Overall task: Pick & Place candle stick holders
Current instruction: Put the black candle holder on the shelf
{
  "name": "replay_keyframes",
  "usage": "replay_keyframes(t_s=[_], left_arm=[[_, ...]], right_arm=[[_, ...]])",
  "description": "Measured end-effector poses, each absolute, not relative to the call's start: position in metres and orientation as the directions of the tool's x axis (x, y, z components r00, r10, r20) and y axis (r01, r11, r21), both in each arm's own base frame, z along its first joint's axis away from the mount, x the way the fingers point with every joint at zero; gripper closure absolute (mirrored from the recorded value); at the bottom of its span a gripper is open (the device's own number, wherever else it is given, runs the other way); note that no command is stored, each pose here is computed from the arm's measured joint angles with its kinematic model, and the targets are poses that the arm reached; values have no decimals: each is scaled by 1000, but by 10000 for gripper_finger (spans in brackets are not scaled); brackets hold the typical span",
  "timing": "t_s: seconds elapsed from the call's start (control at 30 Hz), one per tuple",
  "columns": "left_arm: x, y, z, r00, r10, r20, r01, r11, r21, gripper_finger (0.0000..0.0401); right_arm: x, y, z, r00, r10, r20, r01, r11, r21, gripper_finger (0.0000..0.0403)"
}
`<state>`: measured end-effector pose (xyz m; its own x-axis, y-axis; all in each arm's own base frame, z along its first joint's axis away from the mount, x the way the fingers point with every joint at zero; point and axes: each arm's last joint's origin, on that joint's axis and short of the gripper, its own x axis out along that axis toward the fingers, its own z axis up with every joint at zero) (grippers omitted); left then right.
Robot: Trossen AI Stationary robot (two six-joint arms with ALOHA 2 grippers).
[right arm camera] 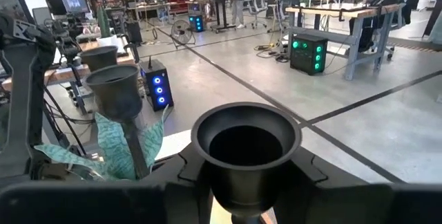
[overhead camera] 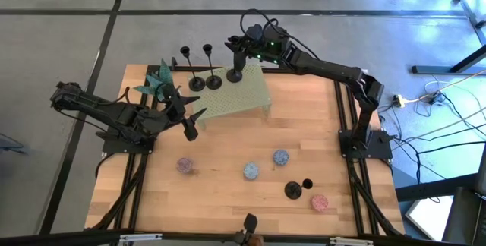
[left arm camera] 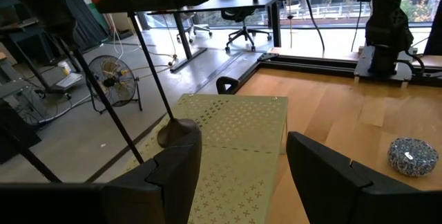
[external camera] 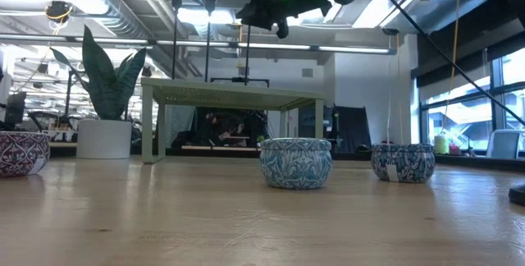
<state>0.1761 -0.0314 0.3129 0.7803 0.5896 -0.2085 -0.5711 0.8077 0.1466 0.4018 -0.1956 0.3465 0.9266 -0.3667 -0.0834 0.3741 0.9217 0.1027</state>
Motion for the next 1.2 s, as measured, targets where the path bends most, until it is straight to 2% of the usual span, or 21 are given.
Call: replay_keyframes(t_s=[0.27, 0.8, 1.03, 1.2], left_arm=[[176, -31, 313, 780, 590, -209, -571, 808, 147, 191], [176, -31, 313, 780, 590, -208, -569, 808, 154, 191], [176, -31, 313, 780, 590, -209, -569, 808, 154, 191], [176, -31, 313, 781, 589, -209, -570, 808, 149, 191]], right_arm=[[402, -196, 346, 927, -366, -87, 373, 923, 92, 268], [403, -193, 347, 953, -293, -80, 300, 949, 97, 177], [402, -192, 351, 954, -293, -57, 296, 953, 69, 160], [395, -180, 369, 960, -281, -17, 281, 959, 20, 157]])
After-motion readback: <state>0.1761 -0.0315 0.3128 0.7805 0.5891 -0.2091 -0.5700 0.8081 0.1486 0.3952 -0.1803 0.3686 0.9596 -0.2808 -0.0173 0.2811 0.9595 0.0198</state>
